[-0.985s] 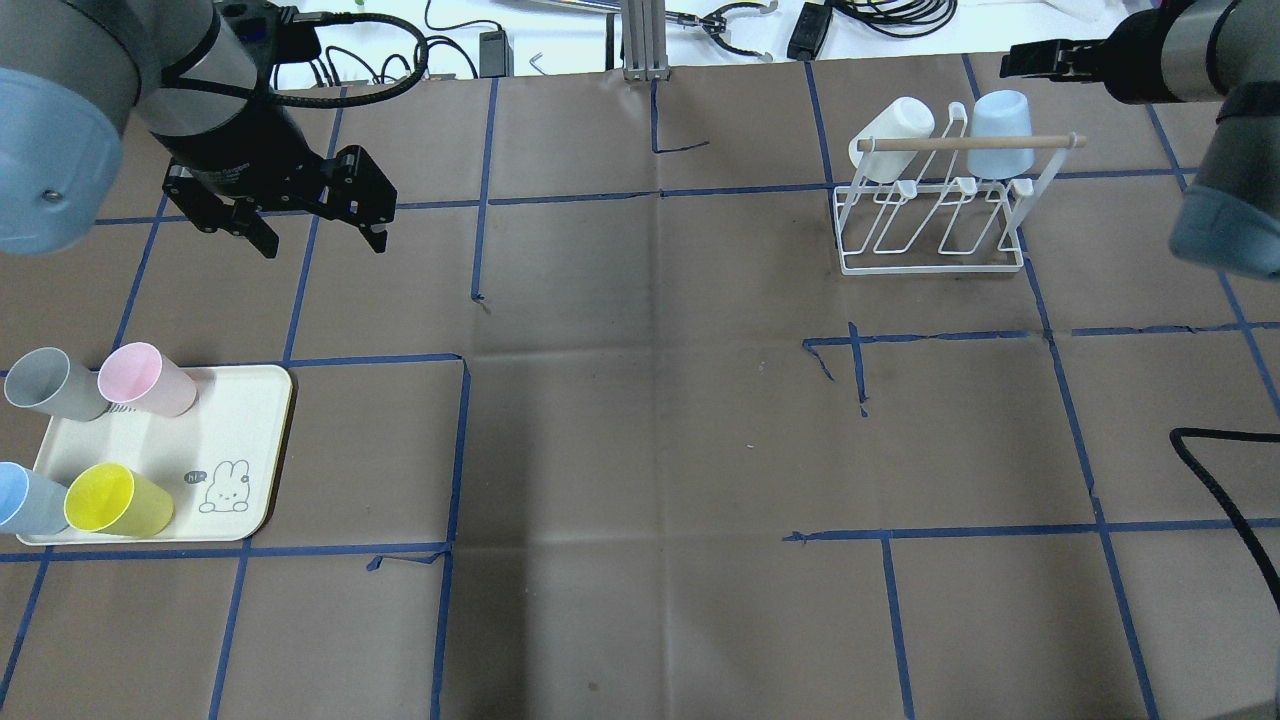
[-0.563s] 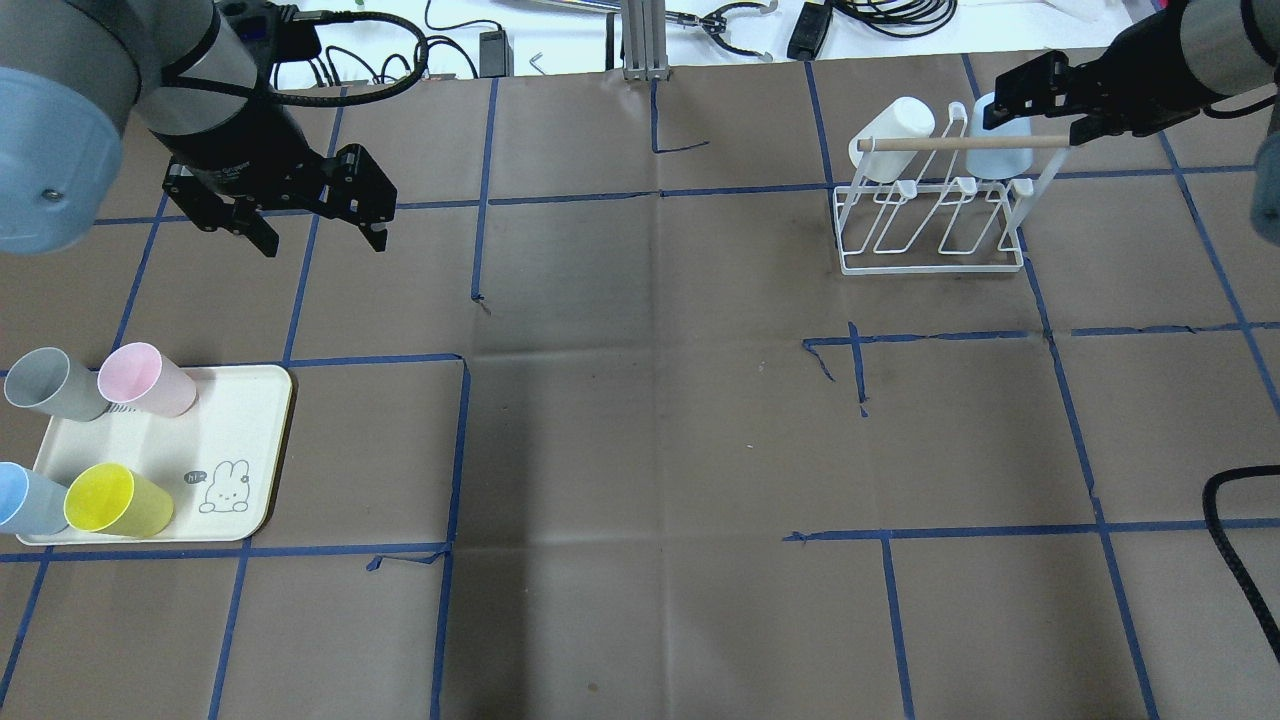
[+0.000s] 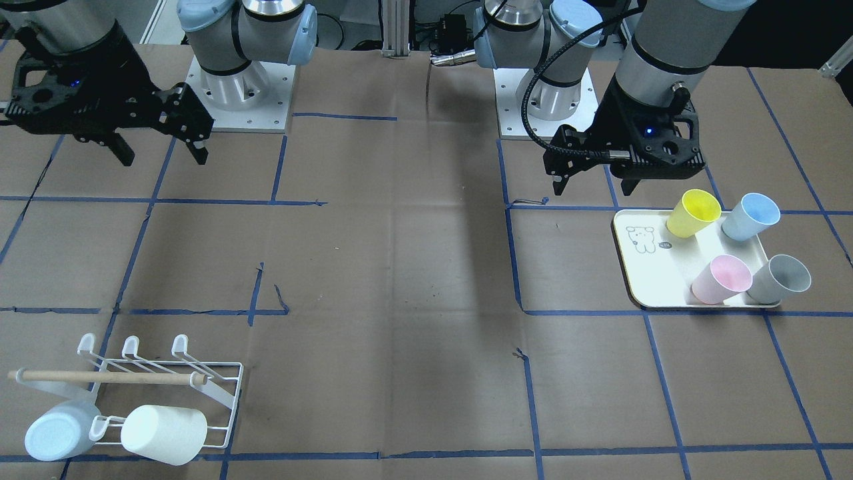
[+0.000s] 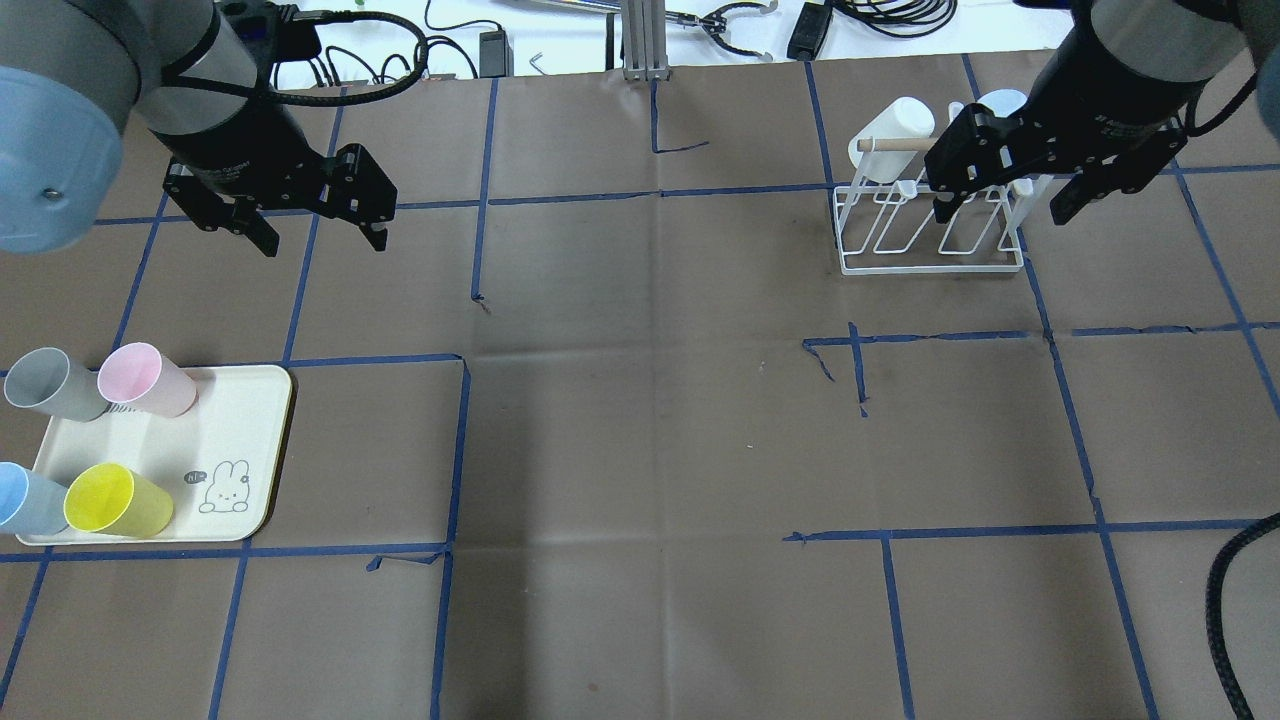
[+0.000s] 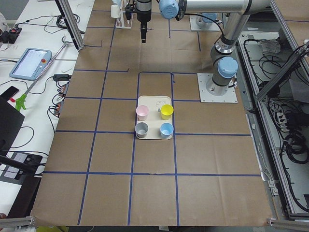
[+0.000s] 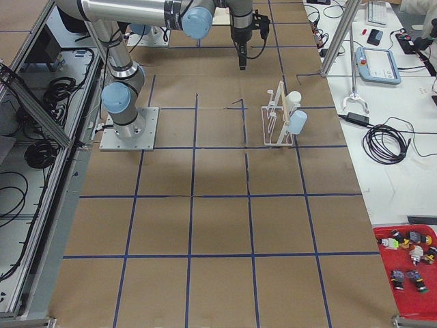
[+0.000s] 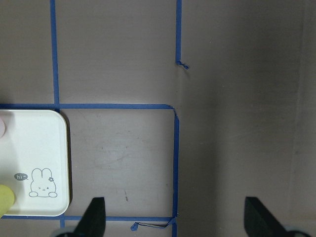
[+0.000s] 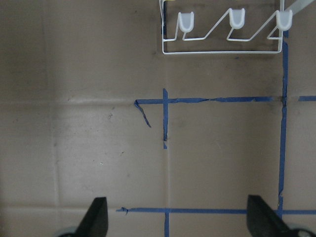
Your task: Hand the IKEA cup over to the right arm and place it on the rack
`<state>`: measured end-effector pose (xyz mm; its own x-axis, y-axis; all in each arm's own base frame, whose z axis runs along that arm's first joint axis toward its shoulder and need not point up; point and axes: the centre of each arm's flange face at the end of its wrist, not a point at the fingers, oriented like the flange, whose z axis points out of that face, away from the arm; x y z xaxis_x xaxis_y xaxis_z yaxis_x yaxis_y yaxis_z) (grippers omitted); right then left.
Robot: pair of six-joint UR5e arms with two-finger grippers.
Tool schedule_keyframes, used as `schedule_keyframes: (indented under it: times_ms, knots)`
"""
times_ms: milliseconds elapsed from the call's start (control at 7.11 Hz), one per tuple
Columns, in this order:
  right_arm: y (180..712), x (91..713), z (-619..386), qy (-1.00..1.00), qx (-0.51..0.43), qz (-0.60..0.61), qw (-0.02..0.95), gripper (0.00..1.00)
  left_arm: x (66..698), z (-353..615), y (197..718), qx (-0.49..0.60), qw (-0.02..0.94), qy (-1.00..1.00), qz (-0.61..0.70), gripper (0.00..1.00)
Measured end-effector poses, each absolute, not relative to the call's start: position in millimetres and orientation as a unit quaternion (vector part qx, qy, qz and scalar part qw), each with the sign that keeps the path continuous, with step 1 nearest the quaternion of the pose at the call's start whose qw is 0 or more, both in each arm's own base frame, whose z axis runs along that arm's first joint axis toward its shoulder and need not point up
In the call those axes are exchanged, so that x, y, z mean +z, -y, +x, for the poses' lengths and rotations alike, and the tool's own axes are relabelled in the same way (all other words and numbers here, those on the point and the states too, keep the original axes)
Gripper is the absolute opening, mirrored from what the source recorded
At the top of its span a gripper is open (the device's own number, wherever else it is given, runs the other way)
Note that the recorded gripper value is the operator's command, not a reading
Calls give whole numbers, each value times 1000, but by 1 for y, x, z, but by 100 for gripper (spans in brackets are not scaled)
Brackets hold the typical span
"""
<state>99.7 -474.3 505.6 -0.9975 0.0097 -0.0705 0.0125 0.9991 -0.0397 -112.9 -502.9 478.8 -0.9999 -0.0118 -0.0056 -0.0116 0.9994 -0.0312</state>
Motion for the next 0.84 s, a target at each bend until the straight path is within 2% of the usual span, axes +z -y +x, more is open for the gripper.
schedule_keyframes:
  times_ms: [844]
  knots:
    - [461,494,153,-999,5,-26,30,100,479,-113,503,-16,1,-1000,-6,99]
